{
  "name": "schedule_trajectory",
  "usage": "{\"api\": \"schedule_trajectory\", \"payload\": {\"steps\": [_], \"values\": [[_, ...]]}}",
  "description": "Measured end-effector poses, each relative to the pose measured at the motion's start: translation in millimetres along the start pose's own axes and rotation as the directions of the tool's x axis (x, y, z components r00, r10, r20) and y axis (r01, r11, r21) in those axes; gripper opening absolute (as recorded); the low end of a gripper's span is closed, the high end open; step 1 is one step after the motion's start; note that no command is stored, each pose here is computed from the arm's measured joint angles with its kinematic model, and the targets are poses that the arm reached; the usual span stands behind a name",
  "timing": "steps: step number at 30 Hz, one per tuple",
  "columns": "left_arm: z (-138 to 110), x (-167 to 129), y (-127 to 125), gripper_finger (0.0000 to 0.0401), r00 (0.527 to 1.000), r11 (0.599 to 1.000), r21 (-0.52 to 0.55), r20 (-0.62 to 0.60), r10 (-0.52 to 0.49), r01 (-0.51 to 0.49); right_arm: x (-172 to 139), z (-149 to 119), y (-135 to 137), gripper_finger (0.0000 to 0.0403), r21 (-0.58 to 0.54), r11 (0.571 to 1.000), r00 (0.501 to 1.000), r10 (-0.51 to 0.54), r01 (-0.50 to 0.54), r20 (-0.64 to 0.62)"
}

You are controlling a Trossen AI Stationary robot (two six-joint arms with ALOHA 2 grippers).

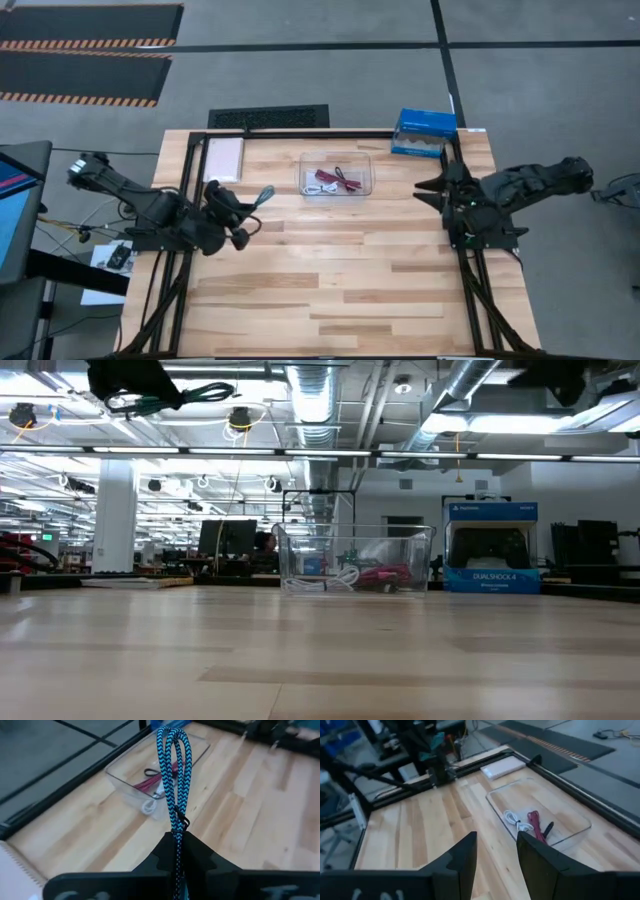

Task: Pick and place USB-C Cables
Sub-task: Put the blue charger cable into the transparent bin

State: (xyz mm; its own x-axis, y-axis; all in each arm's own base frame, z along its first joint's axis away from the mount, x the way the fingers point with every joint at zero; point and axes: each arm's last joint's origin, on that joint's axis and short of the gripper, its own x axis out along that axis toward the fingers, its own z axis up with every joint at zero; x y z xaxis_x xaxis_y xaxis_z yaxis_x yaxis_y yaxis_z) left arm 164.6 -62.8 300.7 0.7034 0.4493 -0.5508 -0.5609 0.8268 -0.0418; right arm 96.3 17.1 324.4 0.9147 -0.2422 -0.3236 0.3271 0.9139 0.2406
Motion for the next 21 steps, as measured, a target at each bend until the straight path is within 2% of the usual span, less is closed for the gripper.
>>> {"api": "schedule_trajectory", "payload": {"steps": [3, 7, 10, 13, 16, 21], "values": [[0, -4, 6, 0.0, 0.998, 0.998, -0.025, 0.024, -0.052, 0.052, 4, -16, -4, 0.0164, 0.05, 0.999, 0.999, 0.004, -0.007, 0.051], [3, -11, 12, 0.0, 0.993, 0.993, -0.057, 0.061, -0.098, 0.101, 11, -30, -2, 0.0164, 0.103, 0.991, 0.983, 0.073, -0.091, 0.166], [8, -15, 13, 0.0, 0.987, 0.989, -0.069, 0.104, -0.122, 0.13, 22, -40, 3, 0.0164, 0.12, 0.98, 0.955, 0.12, -0.157, 0.271], [13, -16, 10, 0.0, 0.979, 0.987, -0.033, 0.136, -0.15, 0.156, 32, -49, 8, 0.0164, 0.094, 0.974, 0.914, 0.158, -0.207, 0.374], [17, -17, 7, 0.0, 0.969, 0.981, -0.015, 0.158, -0.19, 0.195, 42, -62, 9, 0.0164, 0.078, 0.972, 0.894, 0.171, -0.222, 0.415], [18, -16, 3, 0.0, 0.961, 0.973, 0.049, 0.153, -0.232, 0.227, 53, -78, 10, 0.0164, 0.088, 0.97, 0.891, 0.171, -0.228, 0.422]]}}
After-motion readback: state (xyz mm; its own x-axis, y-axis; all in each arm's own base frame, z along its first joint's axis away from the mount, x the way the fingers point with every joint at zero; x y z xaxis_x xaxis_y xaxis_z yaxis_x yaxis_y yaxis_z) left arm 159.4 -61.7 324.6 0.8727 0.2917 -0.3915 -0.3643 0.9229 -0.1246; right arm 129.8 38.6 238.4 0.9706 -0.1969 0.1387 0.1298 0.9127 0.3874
